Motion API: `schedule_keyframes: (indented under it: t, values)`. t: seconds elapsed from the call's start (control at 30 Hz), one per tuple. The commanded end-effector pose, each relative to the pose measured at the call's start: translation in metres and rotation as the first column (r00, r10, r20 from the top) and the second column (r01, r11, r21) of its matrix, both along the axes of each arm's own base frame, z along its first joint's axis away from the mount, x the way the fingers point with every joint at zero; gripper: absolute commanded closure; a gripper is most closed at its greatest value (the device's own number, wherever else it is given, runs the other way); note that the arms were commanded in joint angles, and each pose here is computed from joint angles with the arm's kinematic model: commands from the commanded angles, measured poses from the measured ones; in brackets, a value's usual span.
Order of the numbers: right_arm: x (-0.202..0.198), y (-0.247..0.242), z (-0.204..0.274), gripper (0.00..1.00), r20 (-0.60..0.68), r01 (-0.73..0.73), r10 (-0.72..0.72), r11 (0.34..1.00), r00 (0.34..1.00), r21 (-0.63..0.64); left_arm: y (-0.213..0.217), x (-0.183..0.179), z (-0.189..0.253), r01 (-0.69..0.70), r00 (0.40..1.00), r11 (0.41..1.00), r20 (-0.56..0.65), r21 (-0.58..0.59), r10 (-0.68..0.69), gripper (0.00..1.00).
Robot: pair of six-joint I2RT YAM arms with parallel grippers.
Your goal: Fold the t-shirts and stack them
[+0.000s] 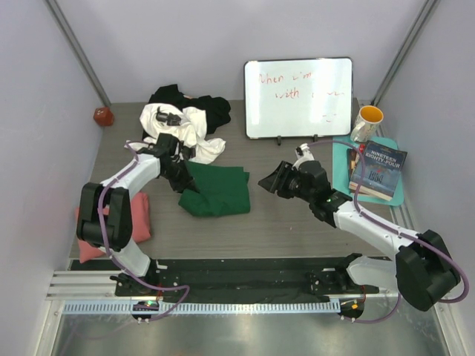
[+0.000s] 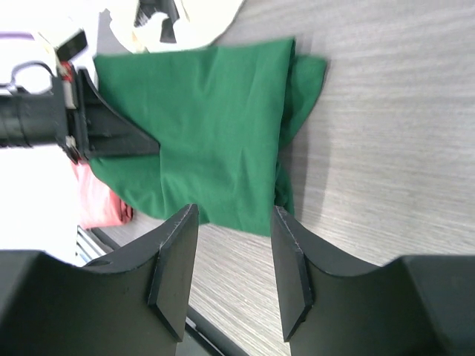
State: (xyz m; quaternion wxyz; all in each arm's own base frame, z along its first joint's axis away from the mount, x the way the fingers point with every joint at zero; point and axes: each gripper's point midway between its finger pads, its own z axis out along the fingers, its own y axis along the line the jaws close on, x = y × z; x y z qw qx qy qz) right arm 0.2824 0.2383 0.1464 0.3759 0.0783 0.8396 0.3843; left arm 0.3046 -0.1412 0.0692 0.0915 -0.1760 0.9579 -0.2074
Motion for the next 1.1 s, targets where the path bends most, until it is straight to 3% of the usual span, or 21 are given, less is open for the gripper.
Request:
schedule_keyframes:
  t: [0.0, 0.13, 0.43, 0.7, 1.07]
  values:
    - [0.012, -0.008, 0.032, 0.51, 0.073, 0.038, -0.037, 0.999, 0.997, -0.004, 0.016, 0.000, 0.020, 0.008, 0.999, 0.999, 0.037, 0.035, -0.009, 1.00]
    - [0.017, -0.010, 0.041, 0.52, 0.081, 0.041, -0.041, 0.999, 0.996, -0.005, 0.038, -0.011, 0.016, 0.003, 1.000, 0.991, -0.012, 0.137, -0.001, 1.00]
    - [0.022, -0.015, 0.052, 0.52, 0.086, 0.033, -0.033, 0.999, 0.996, 0.006, 0.086, -0.014, 0.025, -0.076, 0.997, 0.969, -0.016, 0.234, 0.082, 1.00]
    - [0.025, -0.019, 0.048, 0.52, 0.072, 0.036, -0.036, 0.999, 0.997, 0.008, 0.116, -0.013, 0.051, -0.144, 0.989, 0.922, 0.036, 0.360, 0.140, 1.00]
    - [0.027, -0.015, 0.040, 0.52, 0.043, 0.013, -0.013, 1.000, 0.999, 0.016, 0.145, -0.049, 0.077, -0.189, 0.979, 0.867, 0.018, 0.461, 0.204, 1.00]
